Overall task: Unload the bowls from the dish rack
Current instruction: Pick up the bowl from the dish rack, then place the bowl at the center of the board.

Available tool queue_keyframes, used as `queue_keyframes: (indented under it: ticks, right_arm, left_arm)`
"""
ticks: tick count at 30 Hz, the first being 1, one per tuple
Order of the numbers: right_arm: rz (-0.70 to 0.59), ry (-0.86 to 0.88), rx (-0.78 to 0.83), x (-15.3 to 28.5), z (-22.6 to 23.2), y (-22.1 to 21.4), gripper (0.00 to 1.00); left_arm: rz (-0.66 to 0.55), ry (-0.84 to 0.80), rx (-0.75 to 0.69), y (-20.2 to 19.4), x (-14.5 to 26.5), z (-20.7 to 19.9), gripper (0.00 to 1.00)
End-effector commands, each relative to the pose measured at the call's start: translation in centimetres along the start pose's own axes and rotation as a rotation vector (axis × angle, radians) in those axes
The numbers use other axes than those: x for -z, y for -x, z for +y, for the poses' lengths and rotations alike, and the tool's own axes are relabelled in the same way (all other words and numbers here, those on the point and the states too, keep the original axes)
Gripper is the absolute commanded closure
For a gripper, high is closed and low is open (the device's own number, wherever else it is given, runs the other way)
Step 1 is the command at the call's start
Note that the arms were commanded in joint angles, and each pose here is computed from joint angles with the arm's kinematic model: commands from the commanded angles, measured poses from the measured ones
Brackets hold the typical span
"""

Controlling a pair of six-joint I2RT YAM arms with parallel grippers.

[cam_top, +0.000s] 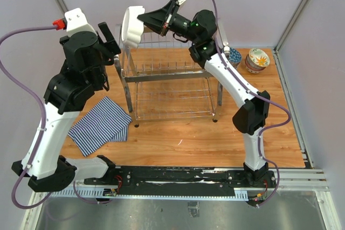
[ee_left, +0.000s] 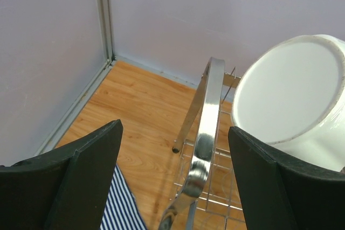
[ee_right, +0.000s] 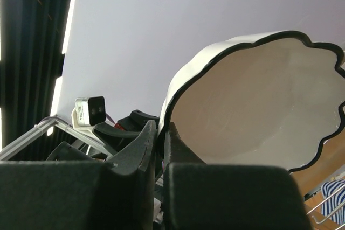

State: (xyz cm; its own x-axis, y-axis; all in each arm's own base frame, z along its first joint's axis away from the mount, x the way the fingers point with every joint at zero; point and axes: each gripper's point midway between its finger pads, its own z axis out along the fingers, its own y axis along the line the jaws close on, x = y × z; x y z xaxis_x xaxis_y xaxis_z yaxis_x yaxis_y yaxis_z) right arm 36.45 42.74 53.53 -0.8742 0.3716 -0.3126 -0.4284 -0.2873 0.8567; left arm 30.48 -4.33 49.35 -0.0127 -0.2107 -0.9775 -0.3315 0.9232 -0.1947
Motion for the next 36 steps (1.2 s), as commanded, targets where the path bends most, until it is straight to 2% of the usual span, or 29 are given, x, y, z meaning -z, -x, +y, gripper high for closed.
queue_keyframes:
  ticks: [1, 10, 21, 30, 36]
  right_arm:
    - [-0.118, 0.166, 0.259, 2.4, 7.8, 3.8, 0.99]
    - [-0.183, 0.158, 0.441, 5.5, 12.3, 5.5, 0.99]
    - [-0.238, 0.069, 0.590, 8.7, 15.0, 6.4, 0.99]
    - [-0.418, -0.209, 0.783, 16.1, 15.4, 9.2, 0.99]
    - [-0.528, -0.345, 0.893, 21.1, 17.5, 10.0, 0.99]
  left_arm:
    - [-0.057, -0.040, 0.101, 1.7, 1.0, 0.5, 0.16]
    - [-0.043, -0.093, 0.125, 1.3, 1.4, -0.1, 0.16]
    - [-0.021, -0.115, 0.133, 0.6, 1.4, -0.6, 0.16]
    - [-0.005, -0.141, 0.144, 0.2, 1.6, -0.9, 0.16]
    - [-0.002, -0.151, 0.149, 0.2, 1.7, -1.1, 0.16]
